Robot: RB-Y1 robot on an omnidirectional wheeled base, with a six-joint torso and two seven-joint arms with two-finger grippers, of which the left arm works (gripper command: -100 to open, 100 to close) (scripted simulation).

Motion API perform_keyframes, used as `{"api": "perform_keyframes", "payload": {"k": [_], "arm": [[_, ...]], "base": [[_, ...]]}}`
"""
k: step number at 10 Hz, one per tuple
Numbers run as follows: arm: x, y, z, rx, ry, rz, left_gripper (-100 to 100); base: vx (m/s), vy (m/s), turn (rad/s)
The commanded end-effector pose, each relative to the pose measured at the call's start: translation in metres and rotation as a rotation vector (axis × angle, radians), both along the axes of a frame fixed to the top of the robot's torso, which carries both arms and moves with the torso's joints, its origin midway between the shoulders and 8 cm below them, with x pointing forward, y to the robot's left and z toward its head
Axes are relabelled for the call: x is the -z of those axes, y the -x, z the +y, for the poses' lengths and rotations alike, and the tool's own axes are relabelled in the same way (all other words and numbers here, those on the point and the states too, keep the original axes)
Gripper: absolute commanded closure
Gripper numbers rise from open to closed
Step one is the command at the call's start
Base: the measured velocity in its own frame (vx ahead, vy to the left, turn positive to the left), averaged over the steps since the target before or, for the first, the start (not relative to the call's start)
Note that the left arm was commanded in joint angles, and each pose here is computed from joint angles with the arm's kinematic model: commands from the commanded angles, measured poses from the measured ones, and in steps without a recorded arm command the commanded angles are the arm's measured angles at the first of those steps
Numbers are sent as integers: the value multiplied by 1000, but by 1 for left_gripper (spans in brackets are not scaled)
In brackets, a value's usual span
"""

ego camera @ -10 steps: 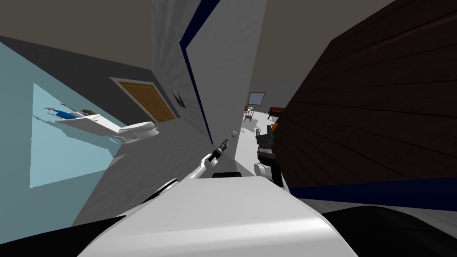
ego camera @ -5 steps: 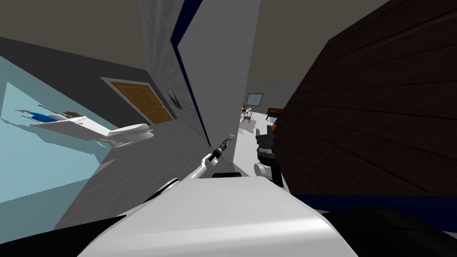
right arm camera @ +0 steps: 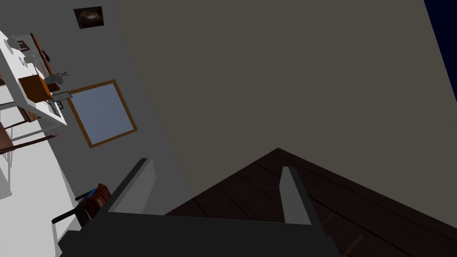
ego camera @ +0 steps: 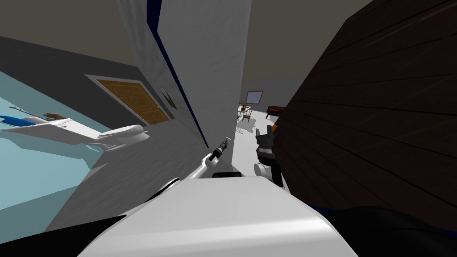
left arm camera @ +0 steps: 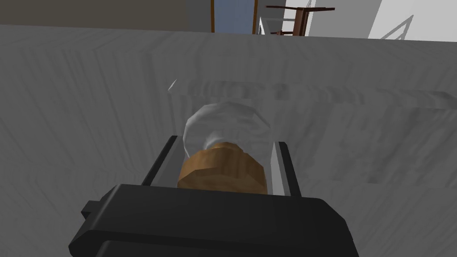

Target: Push the door open

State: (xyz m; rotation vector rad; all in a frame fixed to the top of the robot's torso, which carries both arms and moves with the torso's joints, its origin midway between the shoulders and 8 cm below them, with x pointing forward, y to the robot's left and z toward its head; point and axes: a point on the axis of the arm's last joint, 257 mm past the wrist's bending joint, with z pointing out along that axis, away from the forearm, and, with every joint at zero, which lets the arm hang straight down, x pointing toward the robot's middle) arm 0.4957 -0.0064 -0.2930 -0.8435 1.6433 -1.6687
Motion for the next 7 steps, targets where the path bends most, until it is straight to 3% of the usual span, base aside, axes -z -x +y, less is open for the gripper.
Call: {"api": "perform_keyframes", "payload": {"k": [1, 5, 7], "arm": [[2, 1, 1, -1, -2, 4, 100], [2, 1, 1, -1, -2, 4, 100], [-1, -8, 6, -24, -6, -5, 100]], "base": [[-32, 19, -8], [-4, 3, -7], [96, -103, 38]]}}
